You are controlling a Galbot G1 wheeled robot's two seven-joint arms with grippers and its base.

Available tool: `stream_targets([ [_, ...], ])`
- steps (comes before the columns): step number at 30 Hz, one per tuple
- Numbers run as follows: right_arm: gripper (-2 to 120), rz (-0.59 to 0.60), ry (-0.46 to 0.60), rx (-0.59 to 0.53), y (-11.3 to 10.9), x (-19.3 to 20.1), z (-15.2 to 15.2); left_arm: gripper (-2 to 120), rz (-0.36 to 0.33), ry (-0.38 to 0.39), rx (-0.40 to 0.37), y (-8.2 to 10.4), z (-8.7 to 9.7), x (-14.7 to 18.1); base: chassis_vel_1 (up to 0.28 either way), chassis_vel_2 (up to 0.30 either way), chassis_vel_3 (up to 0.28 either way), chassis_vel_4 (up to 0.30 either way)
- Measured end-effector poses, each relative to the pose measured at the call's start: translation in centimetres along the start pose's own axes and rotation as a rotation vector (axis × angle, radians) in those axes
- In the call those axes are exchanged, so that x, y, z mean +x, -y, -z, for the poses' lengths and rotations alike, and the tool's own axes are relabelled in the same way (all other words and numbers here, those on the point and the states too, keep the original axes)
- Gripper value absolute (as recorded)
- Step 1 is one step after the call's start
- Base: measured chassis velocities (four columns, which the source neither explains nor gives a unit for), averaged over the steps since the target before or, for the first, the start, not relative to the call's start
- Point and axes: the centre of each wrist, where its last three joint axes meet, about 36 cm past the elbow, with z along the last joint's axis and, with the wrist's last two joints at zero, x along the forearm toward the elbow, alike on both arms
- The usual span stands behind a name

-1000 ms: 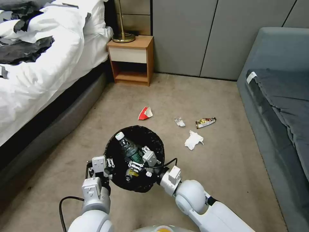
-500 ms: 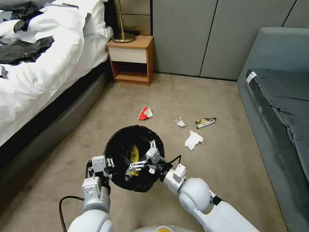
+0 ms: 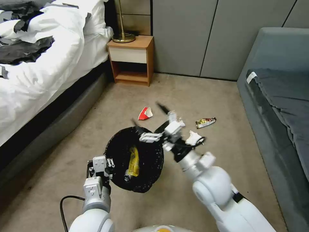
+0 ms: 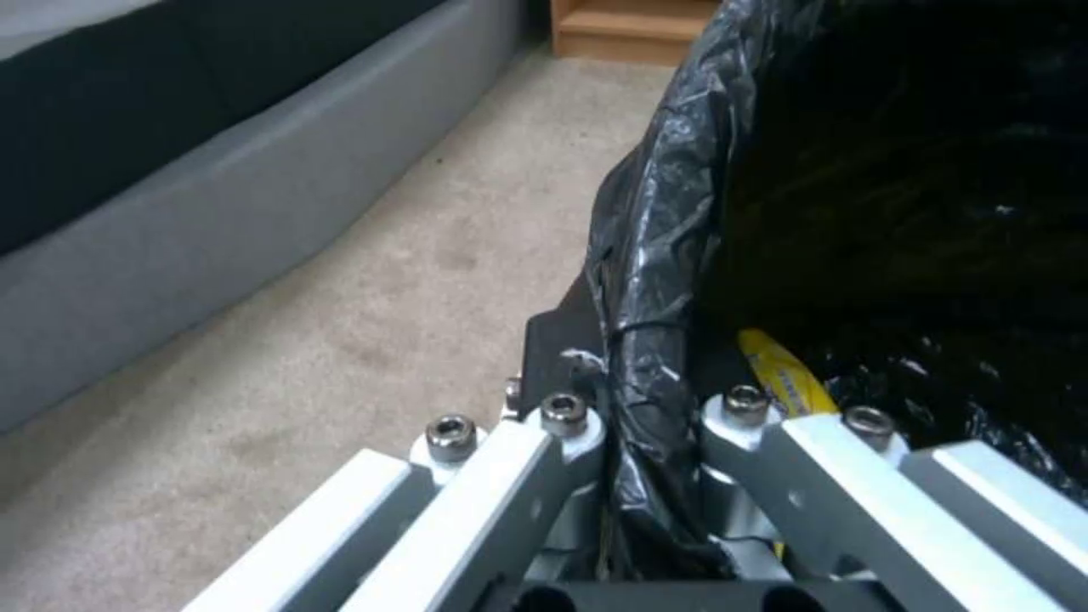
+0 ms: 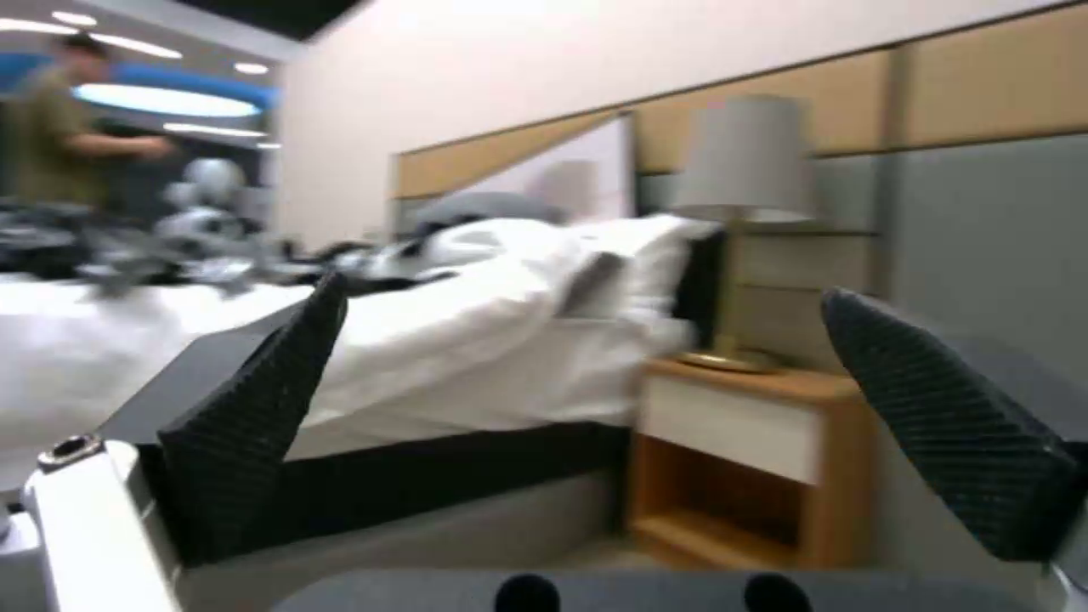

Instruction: Pick up the trash bin, then pick up the garbage from the floor and place it into the trash bin.

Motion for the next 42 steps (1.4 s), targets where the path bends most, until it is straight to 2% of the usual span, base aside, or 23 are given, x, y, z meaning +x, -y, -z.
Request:
stream_targets([
  [2,100,-0.072,-0.013,0.039,0.1,2.2,-0.2,3,0.002,0.005,0.001,-0.1,0.0,-0.1,0.000,0.000,0.000,0.000],
  [7,100,-0.189,-0.037,0.075,0.2,4.8,-1.1,3,0.005,0.013,0.004,-0.1,-0.1,-0.2,0.000,0.000,0.000,0.000],
  [13,100,-0.266,-0.071,0.092,0.6,6.6,-2.7,3,0.009,0.022,0.006,-0.2,-0.1,-0.4,0.000,0.000,0.000,0.000],
  [26,100,-0.352,-0.128,0.093,1.2,8.5,-5.2,3,0.015,0.041,0.018,-0.5,0.5,-0.3,0.000,0.000,0.000,0.000],
  [42,100,-0.377,-0.107,0.086,1.6,8.6,-4.9,3,0.020,0.043,0.025,-0.2,0.2,-0.5,-0.007,0.007,0.006,-0.006],
])
